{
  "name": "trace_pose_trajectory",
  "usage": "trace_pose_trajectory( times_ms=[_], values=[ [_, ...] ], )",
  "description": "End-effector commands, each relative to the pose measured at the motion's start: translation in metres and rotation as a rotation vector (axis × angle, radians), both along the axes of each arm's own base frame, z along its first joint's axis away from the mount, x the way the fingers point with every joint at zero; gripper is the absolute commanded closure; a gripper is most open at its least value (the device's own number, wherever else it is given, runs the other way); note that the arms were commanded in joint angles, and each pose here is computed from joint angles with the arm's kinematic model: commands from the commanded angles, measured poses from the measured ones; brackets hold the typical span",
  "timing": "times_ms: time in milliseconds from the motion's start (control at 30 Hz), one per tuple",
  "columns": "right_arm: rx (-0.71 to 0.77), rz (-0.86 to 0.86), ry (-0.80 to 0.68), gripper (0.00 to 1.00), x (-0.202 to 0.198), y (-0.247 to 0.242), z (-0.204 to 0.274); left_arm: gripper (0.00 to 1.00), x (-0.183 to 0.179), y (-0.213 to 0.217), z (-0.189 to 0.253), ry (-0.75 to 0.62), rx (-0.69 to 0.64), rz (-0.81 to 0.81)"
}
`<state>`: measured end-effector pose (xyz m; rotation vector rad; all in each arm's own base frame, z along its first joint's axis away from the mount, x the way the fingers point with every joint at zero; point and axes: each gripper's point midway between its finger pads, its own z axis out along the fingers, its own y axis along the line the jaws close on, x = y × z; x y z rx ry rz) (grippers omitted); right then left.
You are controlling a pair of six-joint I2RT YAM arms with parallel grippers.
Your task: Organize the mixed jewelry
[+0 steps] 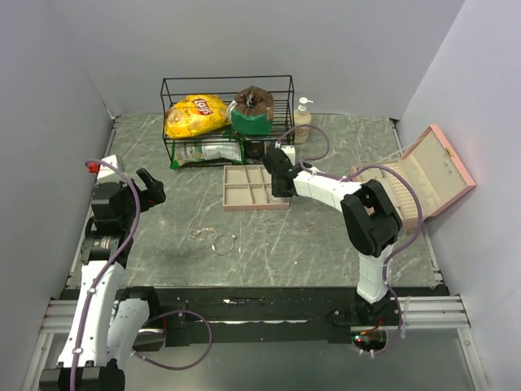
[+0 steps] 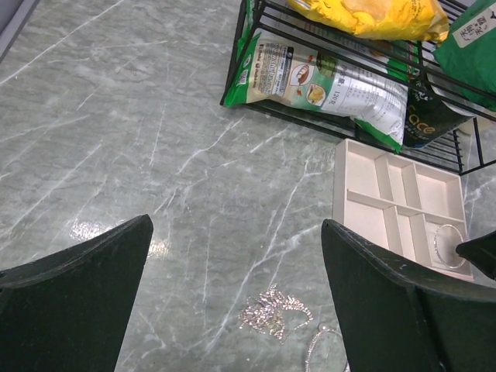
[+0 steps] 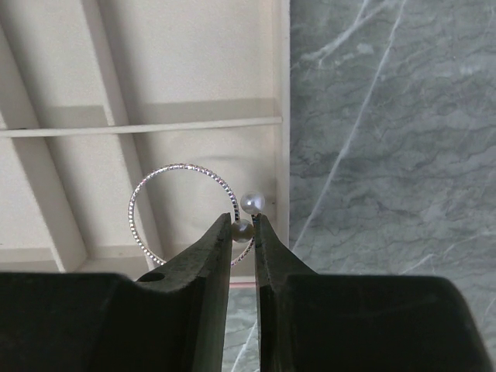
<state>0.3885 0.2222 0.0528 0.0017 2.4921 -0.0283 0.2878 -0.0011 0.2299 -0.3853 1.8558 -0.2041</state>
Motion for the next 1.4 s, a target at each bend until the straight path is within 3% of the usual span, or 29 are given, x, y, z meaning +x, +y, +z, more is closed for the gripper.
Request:
trace_pose_trajectory(
  times_ms=[0,300,633,833,1100,1367],
  values=[
    [-0.024,-0.035,-0.026,0.82,0.009,-0.007,0.006,0.04,0.005,-0.001,0.015,-0.046,-0.014,-0.011],
    [-0.032,-0.025,-0.004,0.79,0.008,-0.007,-0.004,0.04,0.006,-0.002,0.017,-0.043,-0.02,-0.032],
    [0.03,0.051,-0.076,0.57,0.01,0.006,0.03,0.04,0.005,-0.001,0.018,-0.055,-0.021,-0.034],
    [0.119,0.153,-0.107,0.5,-0.024,0.041,0.055,0.04,0.004,-0.001,0.019,-0.057,-0.019,-0.036],
    [0.33,0.414,-0.014,0.47,-0.105,0.11,0.04,0.04,0.003,0.001,0.02,-0.058,-0.021,-0.024],
    [0.282,0.515,0.06,0.45,-0.133,0.155,0.016,0.04,0.001,0.001,0.02,-0.065,-0.021,-0.021]
  ],
)
